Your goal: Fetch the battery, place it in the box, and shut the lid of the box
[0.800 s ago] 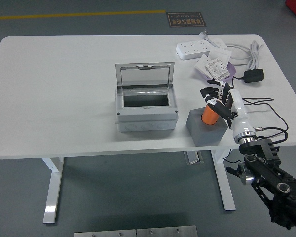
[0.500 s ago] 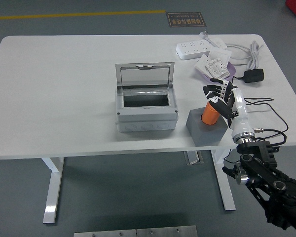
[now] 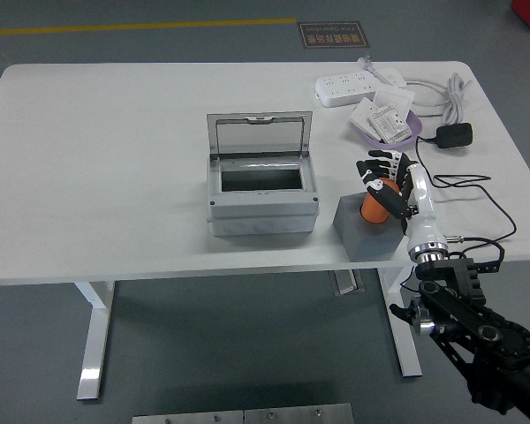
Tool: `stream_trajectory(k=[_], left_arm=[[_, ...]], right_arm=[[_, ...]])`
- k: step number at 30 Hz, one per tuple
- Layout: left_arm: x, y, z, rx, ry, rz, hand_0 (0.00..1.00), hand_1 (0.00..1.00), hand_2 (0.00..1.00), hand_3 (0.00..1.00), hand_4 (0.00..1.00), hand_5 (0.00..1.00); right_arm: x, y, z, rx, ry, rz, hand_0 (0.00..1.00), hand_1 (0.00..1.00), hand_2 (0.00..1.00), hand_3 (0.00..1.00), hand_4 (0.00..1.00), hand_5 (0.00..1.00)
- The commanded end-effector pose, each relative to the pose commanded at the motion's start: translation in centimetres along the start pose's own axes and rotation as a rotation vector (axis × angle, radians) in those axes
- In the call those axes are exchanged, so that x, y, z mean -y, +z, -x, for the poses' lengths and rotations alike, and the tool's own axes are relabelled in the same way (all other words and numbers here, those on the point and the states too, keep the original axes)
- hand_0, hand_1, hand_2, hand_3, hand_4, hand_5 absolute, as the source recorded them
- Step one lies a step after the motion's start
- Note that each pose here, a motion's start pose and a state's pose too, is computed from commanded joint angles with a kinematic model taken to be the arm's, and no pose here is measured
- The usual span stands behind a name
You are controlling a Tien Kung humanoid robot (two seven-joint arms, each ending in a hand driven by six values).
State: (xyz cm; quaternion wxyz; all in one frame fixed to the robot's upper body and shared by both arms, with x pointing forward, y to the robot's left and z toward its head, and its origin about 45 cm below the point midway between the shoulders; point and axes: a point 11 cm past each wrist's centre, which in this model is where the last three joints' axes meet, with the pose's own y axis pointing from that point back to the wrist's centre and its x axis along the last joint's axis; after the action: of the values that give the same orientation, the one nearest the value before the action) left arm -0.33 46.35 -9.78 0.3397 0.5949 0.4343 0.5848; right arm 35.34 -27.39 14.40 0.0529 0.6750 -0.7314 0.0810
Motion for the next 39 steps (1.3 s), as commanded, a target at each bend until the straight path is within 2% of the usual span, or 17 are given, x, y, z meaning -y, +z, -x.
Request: stream_trajectory(k=[16,17,22,23,29,30,34,35,39], left_arm=[[0.0,0.2,0.1,0.01,-0.001,0.003,0.611,0.727,0.692,0.692,0.795,0.331],[0.0,0.2,0.2,0.011,-0.001,0.003,0.597,0.728,0.693,0.691,0.796,0.328],[0.0,0.2,0.1,0.014,-0.001,0.004,0.597,0.728,0.693,0.691,0.796,0.328],[0.0,0.2,0.1,0.014,0.0,0.004,0.595,0.729,0.693,0.691,0.796,0.328],[0.0,0.3,0.1,0.016,0.0,0.006,0.595,0.729,0.693,0.691,0.796,0.328],[0.0,0.3,0.1,0.017,0.0,0.006,0.593,0.73,0.693,0.691,0.796,0.325],[-0.1,0.4,0.1,0.018,0.0,0.008,0.593,0.73,0.693,0.691,0.796,0.325],[-0.1,0.4,0.1,0.018,0.0,0.008,0.594,0.73,0.693,0.687,0.794,0.315],[-0.1,0.4,0.1,0.019,0.0,0.01,0.594,0.73,0.693,0.687,0.794,0.315]], right_arm=[[-0.3,0.8,0.9,-0.026,-0.028,0.025,0.661,0.635,0.579,0.6,0.801,0.307],[-0.3,0.8,0.9,-0.028,-0.029,0.026,0.636,0.629,0.584,0.601,0.792,0.316],[-0.4,1.1,0.8,-0.037,-0.027,0.033,0.636,0.629,0.584,0.601,0.792,0.316],[-0.4,1.2,0.8,-0.039,-0.026,0.036,0.603,0.629,0.585,0.6,0.739,0.302],[-0.4,1.5,0.3,-0.048,-0.02,0.049,0.603,0.629,0.585,0.6,0.739,0.302],[-0.5,1.6,0.2,-0.05,-0.019,0.051,0.621,0.629,0.571,0.596,0.501,0.194],[-0.5,1.7,0.1,-0.053,-0.016,0.056,0.621,0.629,0.571,0.596,0.501,0.194],[-0.5,1.7,0.1,-0.054,-0.015,0.057,0.627,0.625,0.569,0.594,0.377,0.154],[-0.5,1.8,0.0,-0.057,-0.013,0.058,0.627,0.625,0.569,0.594,0.377,0.154]])
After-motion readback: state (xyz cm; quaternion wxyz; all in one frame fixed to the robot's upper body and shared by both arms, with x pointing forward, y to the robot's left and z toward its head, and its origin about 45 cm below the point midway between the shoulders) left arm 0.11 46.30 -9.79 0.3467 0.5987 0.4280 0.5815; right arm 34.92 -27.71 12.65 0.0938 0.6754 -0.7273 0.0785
